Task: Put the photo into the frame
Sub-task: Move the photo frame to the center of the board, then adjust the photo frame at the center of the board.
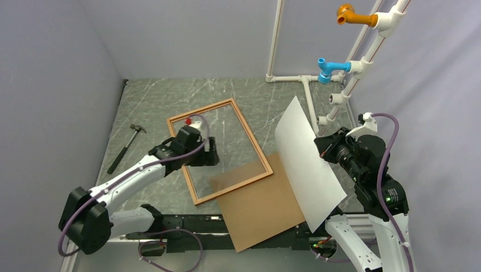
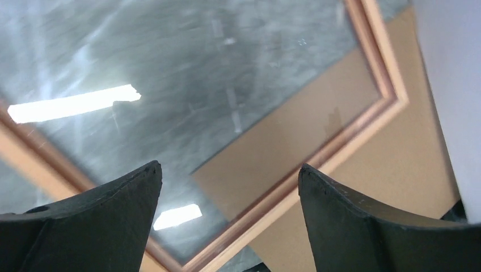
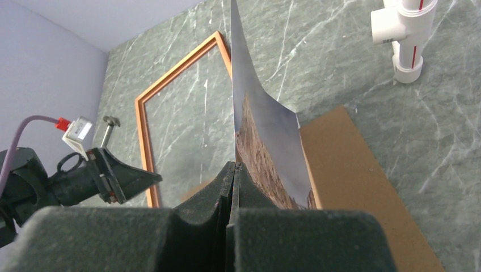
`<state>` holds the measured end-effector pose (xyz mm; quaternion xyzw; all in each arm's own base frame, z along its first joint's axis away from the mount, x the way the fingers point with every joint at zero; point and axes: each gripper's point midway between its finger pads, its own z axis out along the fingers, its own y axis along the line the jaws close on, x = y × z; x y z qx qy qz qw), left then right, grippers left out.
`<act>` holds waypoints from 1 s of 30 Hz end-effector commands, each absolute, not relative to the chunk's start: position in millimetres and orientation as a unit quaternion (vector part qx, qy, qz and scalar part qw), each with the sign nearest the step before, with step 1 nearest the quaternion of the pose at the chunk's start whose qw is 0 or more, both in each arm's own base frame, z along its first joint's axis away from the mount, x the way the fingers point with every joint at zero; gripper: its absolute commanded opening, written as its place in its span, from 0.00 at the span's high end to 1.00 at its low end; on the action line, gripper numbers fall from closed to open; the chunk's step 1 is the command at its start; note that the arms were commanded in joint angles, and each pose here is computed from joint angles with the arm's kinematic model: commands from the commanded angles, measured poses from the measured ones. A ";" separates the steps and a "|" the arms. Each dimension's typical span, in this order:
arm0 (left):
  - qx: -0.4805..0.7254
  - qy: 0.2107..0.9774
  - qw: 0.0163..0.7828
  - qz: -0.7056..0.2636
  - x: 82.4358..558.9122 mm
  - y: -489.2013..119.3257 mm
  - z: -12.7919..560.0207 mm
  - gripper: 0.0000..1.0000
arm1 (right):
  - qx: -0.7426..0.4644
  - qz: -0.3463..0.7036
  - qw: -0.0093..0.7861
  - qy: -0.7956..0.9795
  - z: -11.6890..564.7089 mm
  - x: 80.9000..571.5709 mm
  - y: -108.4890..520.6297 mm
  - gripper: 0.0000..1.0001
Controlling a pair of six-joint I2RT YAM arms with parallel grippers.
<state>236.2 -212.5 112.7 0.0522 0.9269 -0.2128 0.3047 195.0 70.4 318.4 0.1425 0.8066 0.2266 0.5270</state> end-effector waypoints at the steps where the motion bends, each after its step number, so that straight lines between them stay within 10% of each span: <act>1: -0.102 0.949 0.260 -0.149 223.1 -145.9 87.1 0.10 | 0.139 0.244 0.533 0.798 324.5 197.2 75.6 1.00; 14: -0.165 0.958 0.214 -0.097 213.4 -99.4 37.7 0.36 | 0.130 0.258 0.525 0.801 324.7 199.0 82.9 1.00; 23: -0.111 0.967 0.207 -0.100 228.8 -108.6 27.1 0.82 | 0.125 0.264 0.534 0.794 339.1 196.6 83.6 1.00; 30: -0.051 0.965 0.230 -0.113 247.7 -120.2 37.2 0.94 | 0.114 0.278 0.542 0.785 355.7 193.6 87.4 1.00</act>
